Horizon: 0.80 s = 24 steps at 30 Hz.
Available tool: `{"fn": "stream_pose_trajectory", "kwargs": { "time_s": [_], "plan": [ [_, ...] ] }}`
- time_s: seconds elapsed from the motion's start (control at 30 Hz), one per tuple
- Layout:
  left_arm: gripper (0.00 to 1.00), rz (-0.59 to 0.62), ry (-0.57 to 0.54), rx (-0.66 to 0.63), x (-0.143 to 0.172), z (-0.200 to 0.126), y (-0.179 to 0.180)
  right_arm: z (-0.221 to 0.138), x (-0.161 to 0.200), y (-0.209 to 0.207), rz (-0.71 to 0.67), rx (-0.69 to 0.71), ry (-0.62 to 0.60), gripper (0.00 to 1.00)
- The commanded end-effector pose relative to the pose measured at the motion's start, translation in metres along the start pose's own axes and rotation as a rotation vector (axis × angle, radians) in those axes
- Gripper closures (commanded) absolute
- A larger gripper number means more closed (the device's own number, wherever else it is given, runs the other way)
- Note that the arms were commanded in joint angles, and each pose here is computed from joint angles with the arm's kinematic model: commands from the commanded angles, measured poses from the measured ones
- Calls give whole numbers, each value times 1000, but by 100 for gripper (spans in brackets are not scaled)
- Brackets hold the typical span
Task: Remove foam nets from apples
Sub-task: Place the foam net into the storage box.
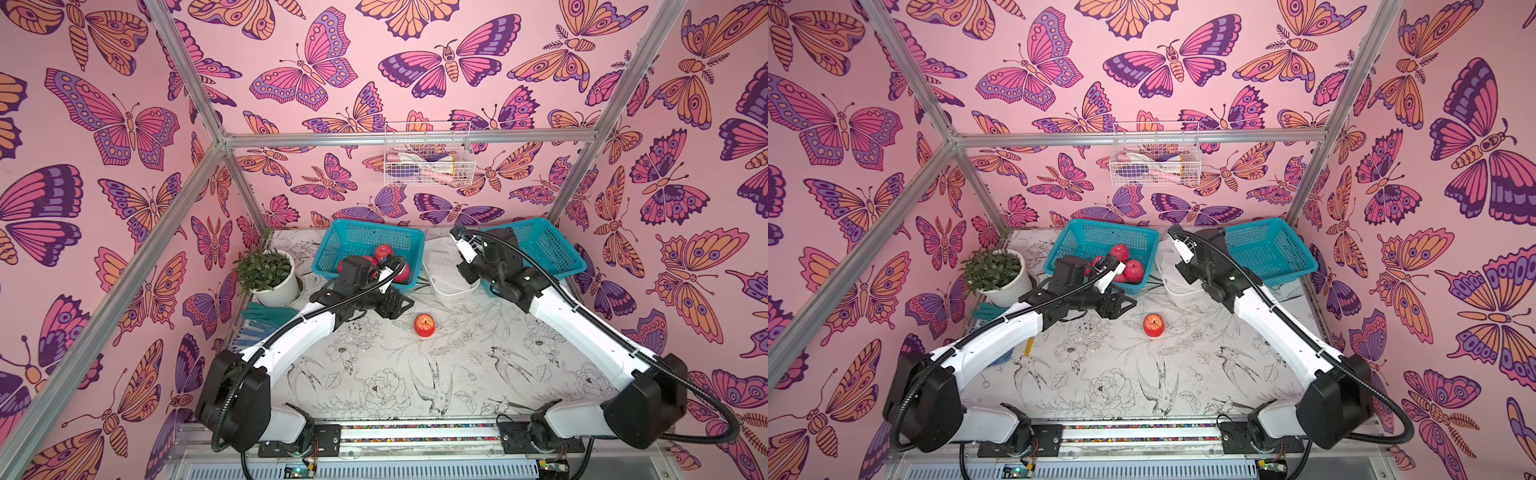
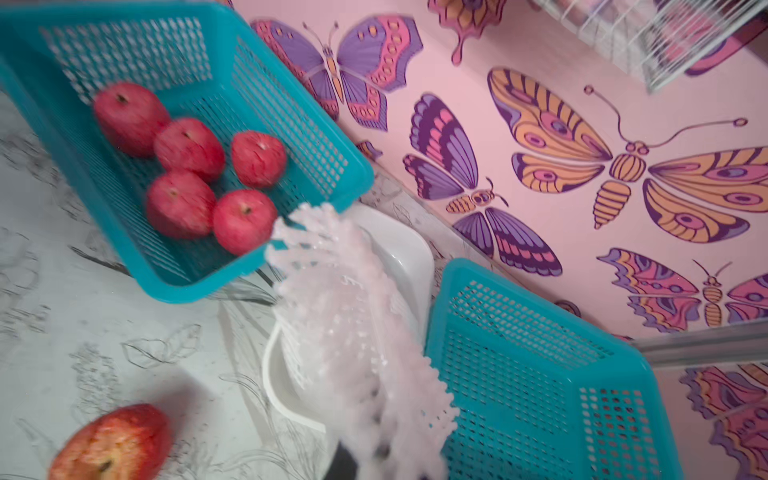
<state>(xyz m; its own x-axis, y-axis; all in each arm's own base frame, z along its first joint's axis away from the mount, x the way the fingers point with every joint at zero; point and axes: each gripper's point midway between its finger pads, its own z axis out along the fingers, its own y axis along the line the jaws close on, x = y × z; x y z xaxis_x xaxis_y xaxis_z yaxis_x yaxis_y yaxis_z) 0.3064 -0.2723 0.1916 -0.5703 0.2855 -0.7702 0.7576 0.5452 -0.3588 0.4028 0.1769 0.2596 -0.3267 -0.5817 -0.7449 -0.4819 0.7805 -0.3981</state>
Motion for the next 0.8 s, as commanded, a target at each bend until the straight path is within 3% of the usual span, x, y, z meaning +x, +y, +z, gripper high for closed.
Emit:
{"fn": "stream_pose_trajectory", "kwargs": {
  "time_s": [0.0, 0.43, 0.77],
  "plan": [
    [28, -31, 22, 35, 3, 2, -3, 13, 29, -11, -100, 44, 155, 93],
    [28, -48, 55, 14, 11, 6, 6, 97, 70, 4, -180, -52, 307, 94],
    [28, -73, 65, -8, 14, 3, 10, 156, 93, 27, -94, -154, 350, 95]
  ]
}}
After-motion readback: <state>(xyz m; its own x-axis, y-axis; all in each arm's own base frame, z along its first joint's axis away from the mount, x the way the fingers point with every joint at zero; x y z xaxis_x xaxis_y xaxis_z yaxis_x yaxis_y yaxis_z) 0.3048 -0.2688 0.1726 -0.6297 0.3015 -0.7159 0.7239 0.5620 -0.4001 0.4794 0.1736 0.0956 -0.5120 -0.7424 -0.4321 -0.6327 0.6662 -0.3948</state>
